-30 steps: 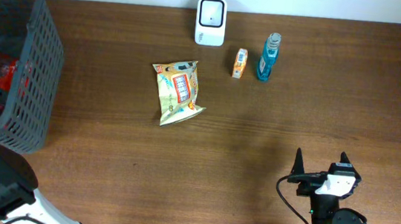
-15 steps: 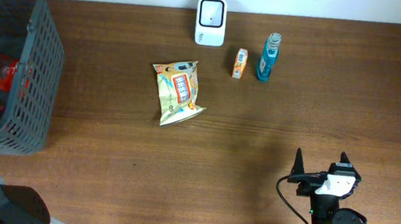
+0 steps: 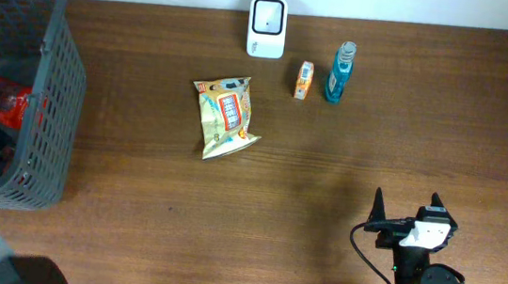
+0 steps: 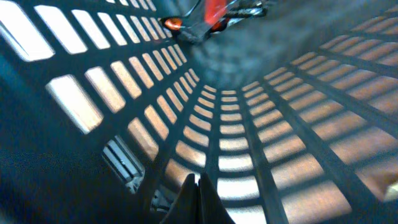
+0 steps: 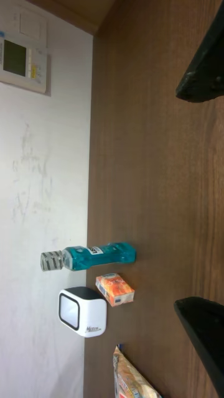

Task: Scan the item barcode
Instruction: 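Close the left gripper on the red Hacks bag inside the basket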

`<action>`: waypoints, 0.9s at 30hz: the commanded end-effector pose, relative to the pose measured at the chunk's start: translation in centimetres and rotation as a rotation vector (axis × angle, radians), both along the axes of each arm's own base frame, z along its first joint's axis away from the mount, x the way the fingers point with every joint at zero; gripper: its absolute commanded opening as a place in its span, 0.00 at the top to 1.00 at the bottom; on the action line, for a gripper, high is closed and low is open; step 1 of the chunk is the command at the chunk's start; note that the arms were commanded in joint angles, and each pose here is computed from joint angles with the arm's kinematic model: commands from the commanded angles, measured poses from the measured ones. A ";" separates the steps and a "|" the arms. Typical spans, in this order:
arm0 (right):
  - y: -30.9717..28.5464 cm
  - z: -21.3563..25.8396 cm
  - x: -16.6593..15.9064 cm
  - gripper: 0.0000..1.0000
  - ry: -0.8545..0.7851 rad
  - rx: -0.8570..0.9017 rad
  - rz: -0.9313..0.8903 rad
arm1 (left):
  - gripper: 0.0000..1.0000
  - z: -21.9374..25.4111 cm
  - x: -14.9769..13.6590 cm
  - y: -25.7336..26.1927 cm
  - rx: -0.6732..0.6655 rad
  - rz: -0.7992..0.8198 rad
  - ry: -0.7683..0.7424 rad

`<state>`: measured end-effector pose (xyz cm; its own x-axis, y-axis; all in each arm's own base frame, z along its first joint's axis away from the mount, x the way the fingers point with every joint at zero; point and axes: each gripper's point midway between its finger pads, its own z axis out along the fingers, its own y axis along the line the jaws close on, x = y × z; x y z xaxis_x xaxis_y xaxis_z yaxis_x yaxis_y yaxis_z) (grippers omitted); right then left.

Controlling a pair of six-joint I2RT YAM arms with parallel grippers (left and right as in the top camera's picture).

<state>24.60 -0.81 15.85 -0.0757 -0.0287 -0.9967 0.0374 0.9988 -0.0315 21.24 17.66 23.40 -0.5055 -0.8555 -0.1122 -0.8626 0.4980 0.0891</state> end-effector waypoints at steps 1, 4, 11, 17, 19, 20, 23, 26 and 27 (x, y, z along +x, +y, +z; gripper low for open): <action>-0.3 -0.4 0.0 0.01 0.008 -0.001 -0.017 | 1.00 2.7 -1.3 -1.5 0.031 0.009 -0.103; -0.3 -0.4 0.0 0.01 0.008 -0.001 -0.017 | 1.00 3.8 -1.2 -1.3 0.080 0.009 -0.161; -0.3 -0.4 0.0 0.01 0.008 0.000 -0.017 | 0.92 7.5 5.4 3.4 0.290 0.004 -0.460; -0.3 -0.4 0.0 0.02 0.008 -0.001 -0.017 | 0.69 10.9 11.3 6.8 0.416 -0.017 -0.694; -0.3 -0.4 0.0 0.02 0.008 0.000 -0.017 | 0.46 9.7 12.3 7.6 0.407 -0.016 -0.679; -0.3 -0.4 0.0 0.02 0.008 -0.001 -0.017 | 0.34 9.0 12.8 7.9 0.399 -0.016 -0.669; -0.3 -0.4 0.0 0.01 0.008 0.000 -0.017 | 0.08 6.5 14.3 9.0 0.373 -0.015 -0.632; -0.3 -0.4 0.0 0.02 0.008 -0.001 -0.017 | 0.05 3.8 15.9 10.0 0.353 -0.031 -0.595; -0.3 -0.4 0.0 0.01 0.008 -0.001 -0.017 | 0.03 3.1 16.4 10.2 0.350 -0.051 -0.583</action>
<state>24.60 -0.81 15.85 -0.0757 -0.0287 -0.9967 0.0374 0.9988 -0.0315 36.19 27.07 29.39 -0.2565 -0.6958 -0.6708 -0.8013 0.5412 -0.2550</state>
